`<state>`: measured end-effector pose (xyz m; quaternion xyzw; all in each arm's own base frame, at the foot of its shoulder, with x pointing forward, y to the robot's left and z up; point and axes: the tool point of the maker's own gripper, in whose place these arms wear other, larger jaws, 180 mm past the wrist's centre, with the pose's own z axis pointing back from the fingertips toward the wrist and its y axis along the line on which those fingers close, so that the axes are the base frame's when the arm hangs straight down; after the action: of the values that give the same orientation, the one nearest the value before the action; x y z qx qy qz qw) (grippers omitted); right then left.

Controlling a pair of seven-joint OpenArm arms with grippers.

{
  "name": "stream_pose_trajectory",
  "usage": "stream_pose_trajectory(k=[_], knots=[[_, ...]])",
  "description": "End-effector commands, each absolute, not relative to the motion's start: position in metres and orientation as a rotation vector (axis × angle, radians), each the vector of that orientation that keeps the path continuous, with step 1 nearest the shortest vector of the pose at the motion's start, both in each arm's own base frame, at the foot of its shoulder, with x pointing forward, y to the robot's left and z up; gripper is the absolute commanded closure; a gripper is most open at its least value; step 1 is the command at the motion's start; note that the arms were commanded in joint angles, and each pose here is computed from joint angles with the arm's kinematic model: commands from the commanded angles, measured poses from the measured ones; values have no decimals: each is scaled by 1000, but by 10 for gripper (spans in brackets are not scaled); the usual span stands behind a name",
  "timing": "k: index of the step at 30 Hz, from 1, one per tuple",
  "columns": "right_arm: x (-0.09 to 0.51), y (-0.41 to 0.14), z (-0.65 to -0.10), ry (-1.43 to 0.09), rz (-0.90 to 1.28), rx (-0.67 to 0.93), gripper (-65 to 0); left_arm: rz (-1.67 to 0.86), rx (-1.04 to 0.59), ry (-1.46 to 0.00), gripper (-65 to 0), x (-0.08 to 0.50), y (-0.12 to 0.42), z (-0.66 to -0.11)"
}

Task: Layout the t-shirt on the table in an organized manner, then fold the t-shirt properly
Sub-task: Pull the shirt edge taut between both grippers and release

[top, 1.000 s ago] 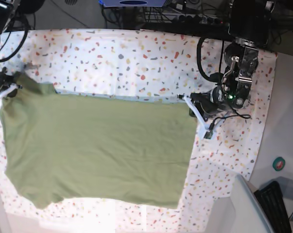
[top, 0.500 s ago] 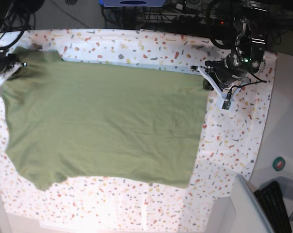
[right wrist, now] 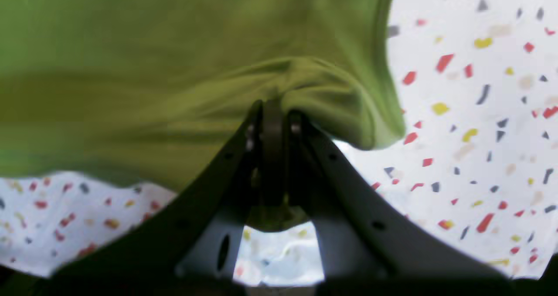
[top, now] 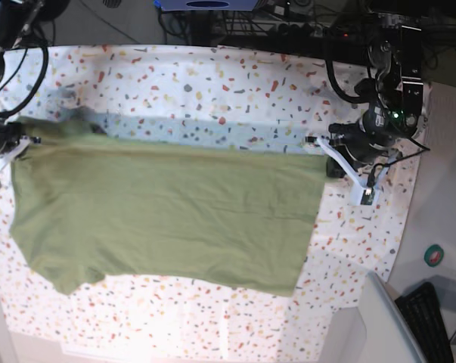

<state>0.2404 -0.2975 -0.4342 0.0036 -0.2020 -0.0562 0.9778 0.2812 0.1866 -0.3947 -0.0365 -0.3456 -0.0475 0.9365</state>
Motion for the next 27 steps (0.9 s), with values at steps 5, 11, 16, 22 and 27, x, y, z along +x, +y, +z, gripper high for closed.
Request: stream_pose_trajectory(k=[5, 11, 16, 22, 27], knots=[[273, -312, -432, -415, -133, -22, 0, -57, -77, -667, 0, 309, 192, -398], [301, -314, -439, -460, -172, 26, 0, -29, -88, -657, 0, 330, 193, -403], [315, -316, -445, -429, -145, 39, 0, -9, -94, -660, 0, 340, 195, -403], [339, -311, -437, -510, -103, 33, 0, 4, -95, -659, 0, 349, 198, -403], [348, -310, -440, -499, -123, 57, 0, 20, -95, -699, 0, 355, 202, -407]])
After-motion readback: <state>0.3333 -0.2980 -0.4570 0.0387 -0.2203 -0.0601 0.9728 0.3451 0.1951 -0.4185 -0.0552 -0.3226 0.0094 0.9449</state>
